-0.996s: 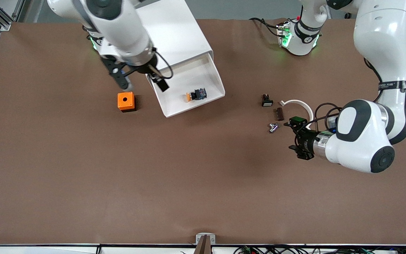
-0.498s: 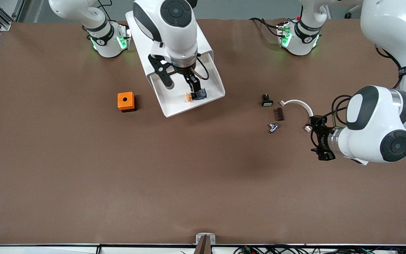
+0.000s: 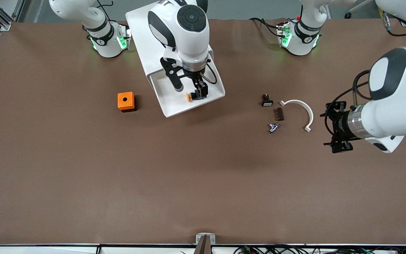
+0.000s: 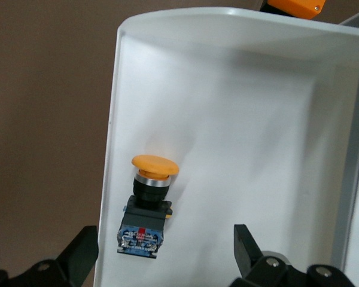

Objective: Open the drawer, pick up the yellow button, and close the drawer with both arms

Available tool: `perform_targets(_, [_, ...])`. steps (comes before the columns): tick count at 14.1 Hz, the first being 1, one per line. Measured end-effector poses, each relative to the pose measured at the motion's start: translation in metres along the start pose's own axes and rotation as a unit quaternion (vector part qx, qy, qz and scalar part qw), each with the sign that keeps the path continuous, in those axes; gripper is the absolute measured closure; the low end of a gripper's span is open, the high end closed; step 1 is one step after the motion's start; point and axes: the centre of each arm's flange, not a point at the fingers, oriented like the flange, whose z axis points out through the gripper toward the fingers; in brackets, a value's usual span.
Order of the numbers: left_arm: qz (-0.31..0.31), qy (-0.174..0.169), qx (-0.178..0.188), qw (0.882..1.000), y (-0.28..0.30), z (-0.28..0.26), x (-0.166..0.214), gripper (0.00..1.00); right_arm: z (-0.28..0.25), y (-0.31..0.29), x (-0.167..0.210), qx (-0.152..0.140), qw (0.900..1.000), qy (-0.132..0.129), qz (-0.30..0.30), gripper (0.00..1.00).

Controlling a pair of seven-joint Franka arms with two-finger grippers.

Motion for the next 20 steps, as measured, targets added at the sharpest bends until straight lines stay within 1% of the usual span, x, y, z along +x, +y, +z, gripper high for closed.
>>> perform_targets(2, [0.066,-0.002,-0.018,0.998,-0.016,-0.023,-0.012,0.0,0.005,-0.004,-0.001,0.001,1.0,0.001,0.002,0.0])
perform_targets(4, [0.121,-0.004,-0.036,0.992,-0.035,-0.045,-0.034,0.0,0.01,-0.01,-0.003,0.002,1.0,0.002,0.01,0.0])
perform_targets(6, [0.166,-0.002,-0.047,0.985,-0.048,-0.059,-0.044,0.0,0.015,-0.016,-0.005,0.004,1.0,0.003,0.015,0.0])
perform_targets(8, [0.202,0.001,-0.041,0.979,-0.048,-0.054,-0.041,0.0,0.021,-0.02,-0.007,0.006,1.0,0.002,0.017,0.0])
perform_targets(10, [0.235,0.001,-0.027,0.972,-0.039,-0.036,-0.037,0.0,0.026,-0.022,-0.007,0.005,1.0,0.004,0.018,0.0])
perform_targets(13, [0.252,-0.003,-0.015,0.968,-0.016,-0.001,-0.039,0.0,0.028,-0.023,-0.008,0.004,1.0,0.004,0.018,0.0])
perform_targets(15, [0.26,-0.005,-0.004,0.966,-0.009,0.015,-0.045,0.0,0.028,-0.023,-0.008,0.005,1.0,0.004,0.018,0.0])
perform_targets(17, [0.277,-0.005,0.005,0.961,-0.01,0.025,-0.053,0.0,0.03,-0.023,-0.009,0.003,1.0,0.005,0.018,0.0])
perform_targets(20, [0.301,-0.004,0.021,0.953,-0.018,0.04,-0.079,0.0,0.035,-0.023,-0.012,0.001,1.0,0.006,0.016,0.0])
